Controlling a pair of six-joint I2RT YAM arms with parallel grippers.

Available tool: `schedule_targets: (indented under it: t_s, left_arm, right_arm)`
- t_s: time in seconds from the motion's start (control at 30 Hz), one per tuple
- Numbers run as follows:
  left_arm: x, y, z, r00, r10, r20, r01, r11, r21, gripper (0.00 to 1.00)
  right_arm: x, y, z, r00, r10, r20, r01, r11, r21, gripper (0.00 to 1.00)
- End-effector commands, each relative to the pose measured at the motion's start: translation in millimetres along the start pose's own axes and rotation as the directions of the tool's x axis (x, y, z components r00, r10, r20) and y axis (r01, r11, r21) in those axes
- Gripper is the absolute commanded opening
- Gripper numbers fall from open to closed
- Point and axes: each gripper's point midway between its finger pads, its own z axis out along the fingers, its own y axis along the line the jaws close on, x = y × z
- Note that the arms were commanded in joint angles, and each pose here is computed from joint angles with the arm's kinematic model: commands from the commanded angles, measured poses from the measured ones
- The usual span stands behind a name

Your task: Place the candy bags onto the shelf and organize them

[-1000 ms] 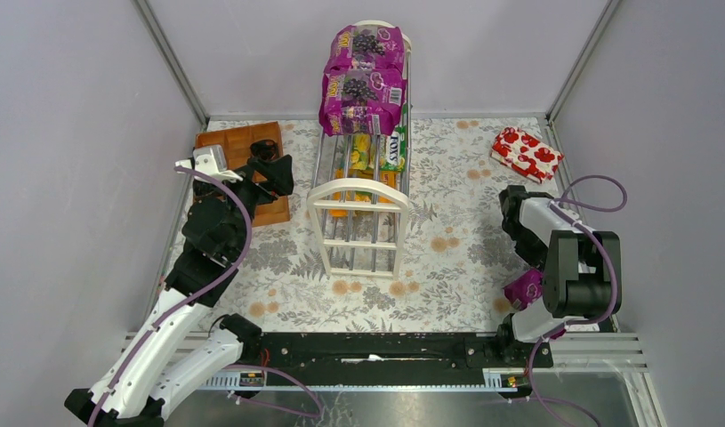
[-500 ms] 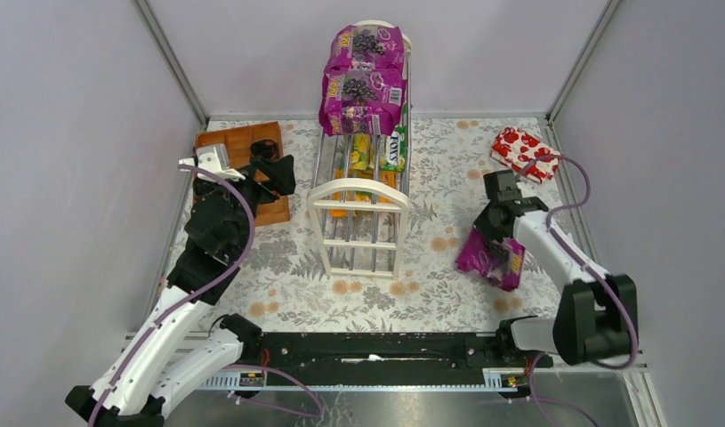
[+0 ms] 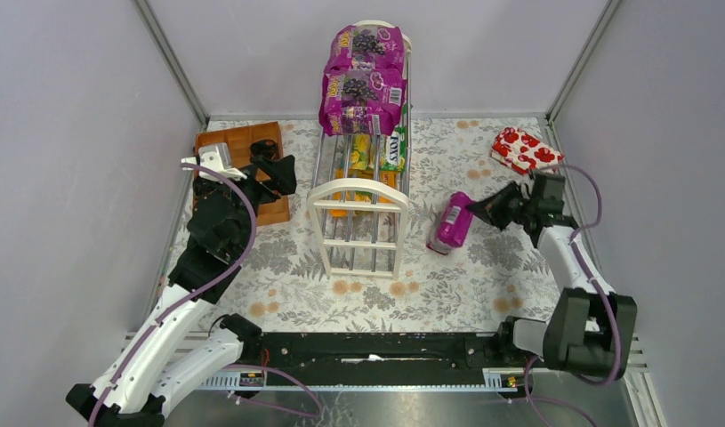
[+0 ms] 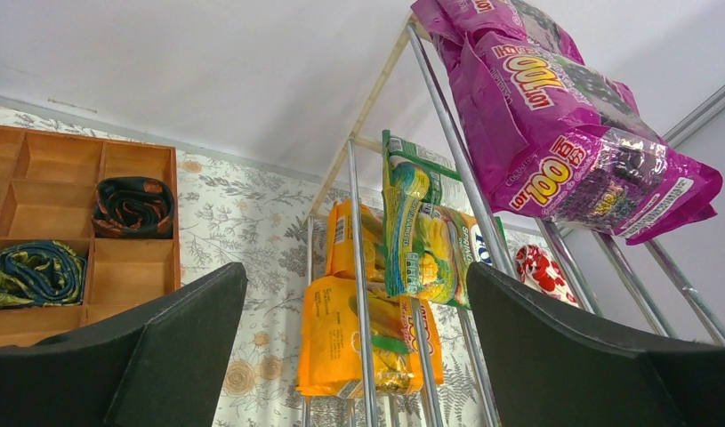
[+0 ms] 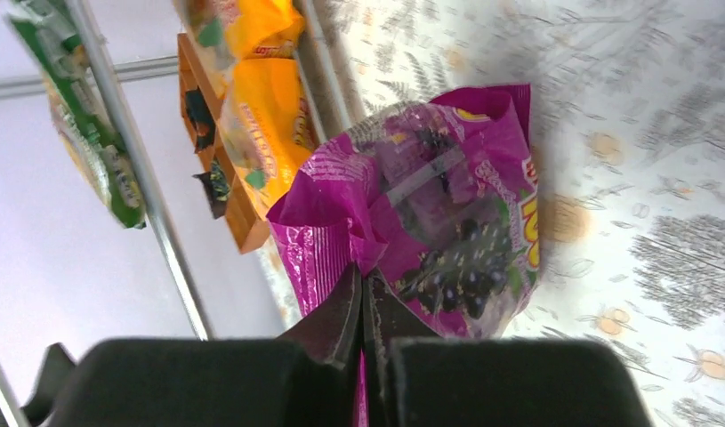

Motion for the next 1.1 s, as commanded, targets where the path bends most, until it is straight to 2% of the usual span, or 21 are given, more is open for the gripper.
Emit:
schedule_targets:
  t_s: [0.0,0.13,0.2,0.33,0.47,0.53,0.57,0.73,0.93,1.07]
  left_arm:
    - [-12.8,-7.1,-1.4,0.999,-0.019,0.039,0.018,0.999,0.027,0.99]
    - [-12.1,-8.1,-1.4,0.999,-0.019,0.036,0.018,0.999,0.032,0.99]
    - [-11.1,-7.2,-0.9,0.999,-0.018,0.035,0.017,0.999,0.028,0.99]
    - [-10.5,-8.2,-0.4,0.999,-0.02,0.032,0.019,0.999,0.032,0.99]
    - [-10.1,-10.2,-0.7,0.999,-0.025,0.028,0.024,0.999,0.042,0.99]
    - [-9.4,-10.1,-0.4,0.999,-0.024,0.026,0.023,0.999,0.041,0.99]
    - [-9.3,-9.7,-0.2,0.999,-0.023,0.026,0.022,0.999,0.039,0.99]
    - [-8.0,-9.3,0.8,1.0,-0.021,0.023,0.02,0.999,0.036,0.99]
    - [-8.5,-10.6,0.0,0.999,-0.023,0.023,0.022,0.999,0.044,0.99]
    - [-9.0,-12.5,-0.1,0.999,-0.026,0.022,0.025,0.998,0.052,0.99]
  right_arm:
    - [12.1,-24.4,-2.8,0.979,0.09,-0.183,-0.131,0.966,-0.223,0.0]
    - [10.1,-74.2,9.4,0.985,0.055,-0.162,-0.066,0.996,-0.065,0.01]
    - [4.6,-83.3,7.6,0.993,0.013,-0.114,-0.014,1.0,-0.007,0.07]
    - [-9.4,-76.6,-6.6,0.997,-0.066,-0.03,0.067,0.997,0.043,0.31]
    - [-9.8,-70.0,-12.3,0.997,-0.08,-0.009,0.081,0.996,0.03,0.75]
    - [-4.8,-72.0,-9.5,0.997,-0.07,-0.019,0.07,0.997,0.011,0.94]
    - [-2.0,-74.4,-7.8,0.998,-0.062,-0.023,0.062,0.998,0.005,0.99]
    - [9.1,-81.8,0.0,0.999,-0.017,-0.042,0.016,0.999,-0.029,1.0]
    - [-0.2,-117.9,-4.0,0.997,-0.075,-0.009,0.075,0.98,0.183,1.0]
    - [1.5,-122.1,9.4,0.998,-0.043,-0.042,0.049,0.987,0.151,1.0]
